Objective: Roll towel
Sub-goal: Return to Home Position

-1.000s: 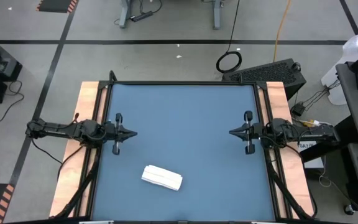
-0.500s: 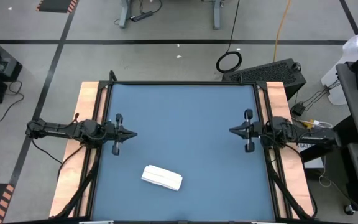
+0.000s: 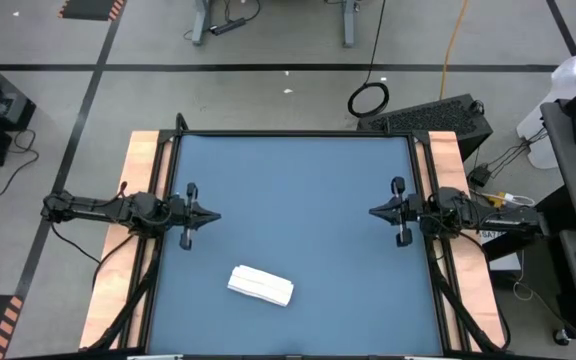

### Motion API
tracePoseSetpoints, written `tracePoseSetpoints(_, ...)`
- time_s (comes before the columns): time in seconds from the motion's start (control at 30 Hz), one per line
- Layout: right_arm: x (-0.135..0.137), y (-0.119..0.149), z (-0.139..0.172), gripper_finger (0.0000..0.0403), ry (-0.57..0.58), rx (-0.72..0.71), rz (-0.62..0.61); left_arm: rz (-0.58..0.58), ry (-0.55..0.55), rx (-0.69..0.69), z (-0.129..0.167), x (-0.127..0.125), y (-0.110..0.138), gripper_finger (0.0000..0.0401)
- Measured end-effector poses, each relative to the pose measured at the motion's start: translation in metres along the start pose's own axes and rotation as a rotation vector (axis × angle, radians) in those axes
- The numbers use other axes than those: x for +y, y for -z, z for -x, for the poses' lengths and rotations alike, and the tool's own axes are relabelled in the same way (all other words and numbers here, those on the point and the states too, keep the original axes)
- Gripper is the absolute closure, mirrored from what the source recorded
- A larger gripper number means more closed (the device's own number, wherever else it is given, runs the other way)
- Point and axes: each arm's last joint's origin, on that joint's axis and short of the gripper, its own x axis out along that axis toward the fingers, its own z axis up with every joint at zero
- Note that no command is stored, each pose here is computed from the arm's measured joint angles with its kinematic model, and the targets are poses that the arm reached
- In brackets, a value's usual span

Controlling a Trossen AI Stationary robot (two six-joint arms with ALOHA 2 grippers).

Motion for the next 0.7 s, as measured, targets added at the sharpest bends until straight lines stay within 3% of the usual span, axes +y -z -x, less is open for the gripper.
tracePoseSetpoints(0.7,0.0091,0.0012,-0.0003,0.0403,-0.023,0.013,-0.075,0.000,0.007,0.001,0.0000,-0.0002,0.0001,0.0397)
